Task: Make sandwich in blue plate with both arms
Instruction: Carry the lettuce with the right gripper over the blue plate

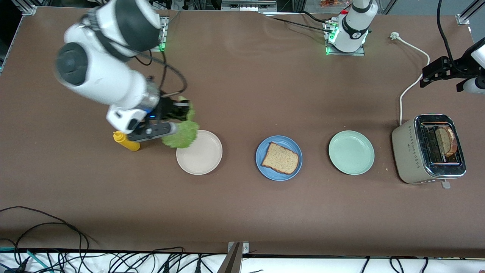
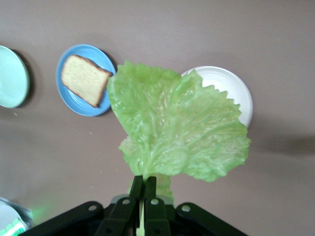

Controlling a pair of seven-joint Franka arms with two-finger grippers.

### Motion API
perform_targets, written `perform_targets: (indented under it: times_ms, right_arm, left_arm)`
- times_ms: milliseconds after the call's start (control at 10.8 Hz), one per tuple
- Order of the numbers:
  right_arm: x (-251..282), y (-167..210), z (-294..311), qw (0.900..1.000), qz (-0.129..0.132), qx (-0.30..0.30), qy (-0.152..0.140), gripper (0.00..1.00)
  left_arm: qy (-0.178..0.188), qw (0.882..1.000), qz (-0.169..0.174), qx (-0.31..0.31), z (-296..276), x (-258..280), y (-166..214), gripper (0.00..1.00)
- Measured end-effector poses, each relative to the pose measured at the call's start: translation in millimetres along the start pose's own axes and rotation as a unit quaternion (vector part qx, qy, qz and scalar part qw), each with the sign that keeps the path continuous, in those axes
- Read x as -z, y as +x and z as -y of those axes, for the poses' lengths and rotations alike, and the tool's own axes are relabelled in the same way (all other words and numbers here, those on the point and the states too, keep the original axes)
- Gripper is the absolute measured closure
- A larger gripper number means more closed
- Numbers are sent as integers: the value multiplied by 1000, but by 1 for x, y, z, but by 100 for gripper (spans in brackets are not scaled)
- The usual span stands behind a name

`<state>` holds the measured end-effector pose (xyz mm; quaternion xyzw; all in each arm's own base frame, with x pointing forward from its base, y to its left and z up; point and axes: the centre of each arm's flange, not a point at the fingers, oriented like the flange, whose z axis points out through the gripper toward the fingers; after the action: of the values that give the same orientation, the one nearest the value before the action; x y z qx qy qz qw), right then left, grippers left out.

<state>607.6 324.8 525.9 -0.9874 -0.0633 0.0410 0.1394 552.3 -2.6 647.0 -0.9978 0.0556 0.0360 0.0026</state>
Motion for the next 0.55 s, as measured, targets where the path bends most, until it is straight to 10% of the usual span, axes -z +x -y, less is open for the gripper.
perform_targets:
  times_ms: [554]
  right_arm:
    - [-109,-8,136,989,-87,-103,59,95]
  left_arm:
    - [0,1000,0,0,0,0,0,0]
